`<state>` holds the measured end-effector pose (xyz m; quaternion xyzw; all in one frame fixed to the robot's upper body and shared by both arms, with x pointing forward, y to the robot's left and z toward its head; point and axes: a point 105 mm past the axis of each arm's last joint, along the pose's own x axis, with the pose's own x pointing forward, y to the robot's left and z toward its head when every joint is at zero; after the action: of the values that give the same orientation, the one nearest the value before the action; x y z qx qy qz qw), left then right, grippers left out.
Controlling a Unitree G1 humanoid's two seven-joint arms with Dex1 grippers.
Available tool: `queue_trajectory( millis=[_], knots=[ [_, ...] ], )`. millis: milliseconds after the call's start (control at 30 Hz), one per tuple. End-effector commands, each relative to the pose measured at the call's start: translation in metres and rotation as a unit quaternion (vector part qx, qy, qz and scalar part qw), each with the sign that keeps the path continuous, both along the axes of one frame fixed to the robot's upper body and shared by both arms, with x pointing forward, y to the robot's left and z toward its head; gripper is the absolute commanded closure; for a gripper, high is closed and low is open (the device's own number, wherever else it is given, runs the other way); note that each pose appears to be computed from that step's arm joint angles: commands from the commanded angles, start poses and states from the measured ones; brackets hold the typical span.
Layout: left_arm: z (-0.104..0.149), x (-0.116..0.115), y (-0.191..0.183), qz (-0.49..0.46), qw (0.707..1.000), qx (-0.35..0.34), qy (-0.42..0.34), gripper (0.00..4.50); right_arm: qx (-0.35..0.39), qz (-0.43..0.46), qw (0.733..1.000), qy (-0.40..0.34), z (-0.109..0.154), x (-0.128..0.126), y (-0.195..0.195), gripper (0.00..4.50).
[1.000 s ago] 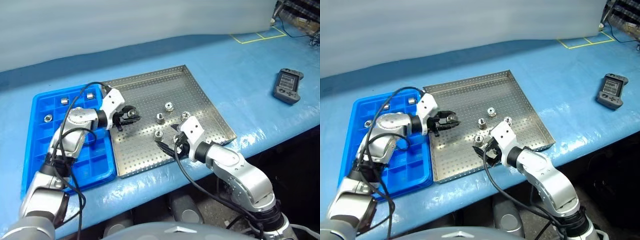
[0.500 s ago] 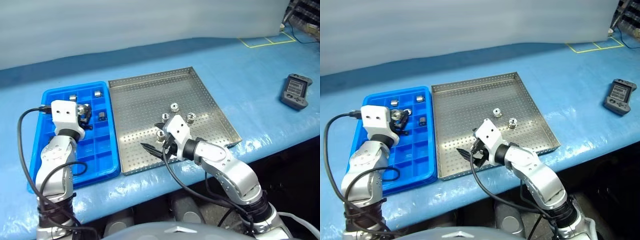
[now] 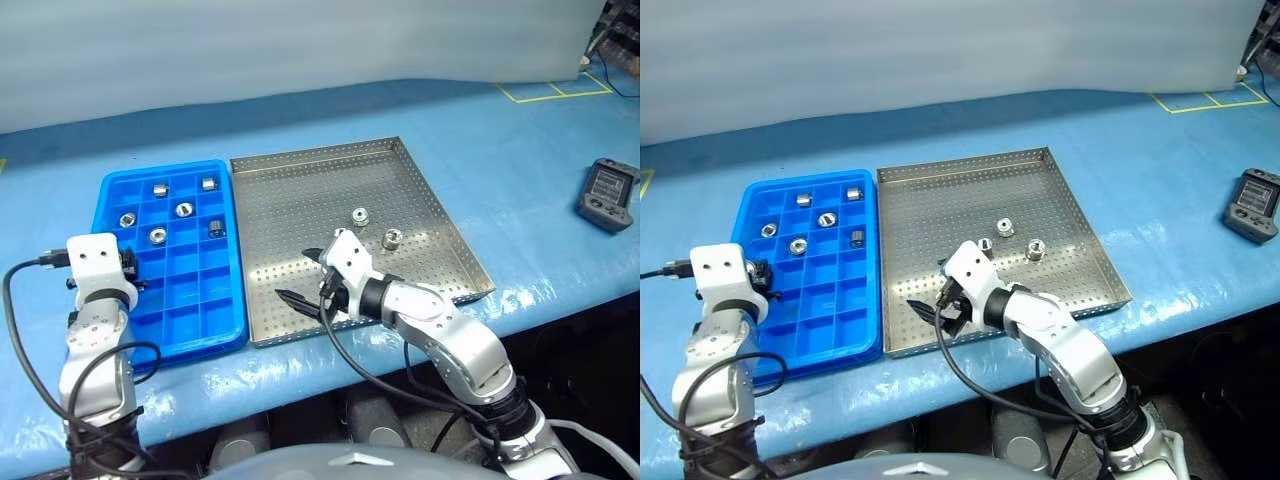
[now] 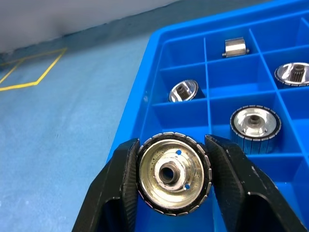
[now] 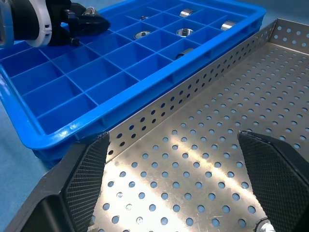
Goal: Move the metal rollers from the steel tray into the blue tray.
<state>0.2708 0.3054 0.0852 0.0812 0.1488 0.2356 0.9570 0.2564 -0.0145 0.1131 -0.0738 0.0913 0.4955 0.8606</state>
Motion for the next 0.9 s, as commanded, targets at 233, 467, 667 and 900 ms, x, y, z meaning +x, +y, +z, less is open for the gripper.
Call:
queue_trajectory(
  millis=[233,467,667,900],
  knots=[
    [0.046,0.027,-0.044,-0.14,0.985,-0.002,-0.101,0.68,0.011,-0.016,1.0,-0.022,0.01,0.0,-0.006,0.0],
    [0.072,0.047,-0.132,-0.4,0.908,-0.005,-0.123,0.03,-0.015,-0.07,0.997,-0.031,0.009,0.013,-0.039,0.0],
    [0.084,0.058,-0.118,-0.347,0.923,-0.033,-0.161,0.03,-0.018,-0.098,0.994,-0.033,0.009,0.013,-0.05,0.0],
    [0.089,0.051,-0.095,-0.294,0.937,-0.043,-0.183,0.03,-0.013,-0.097,0.995,-0.027,0.007,0.01,-0.047,0.0]
  ],
)
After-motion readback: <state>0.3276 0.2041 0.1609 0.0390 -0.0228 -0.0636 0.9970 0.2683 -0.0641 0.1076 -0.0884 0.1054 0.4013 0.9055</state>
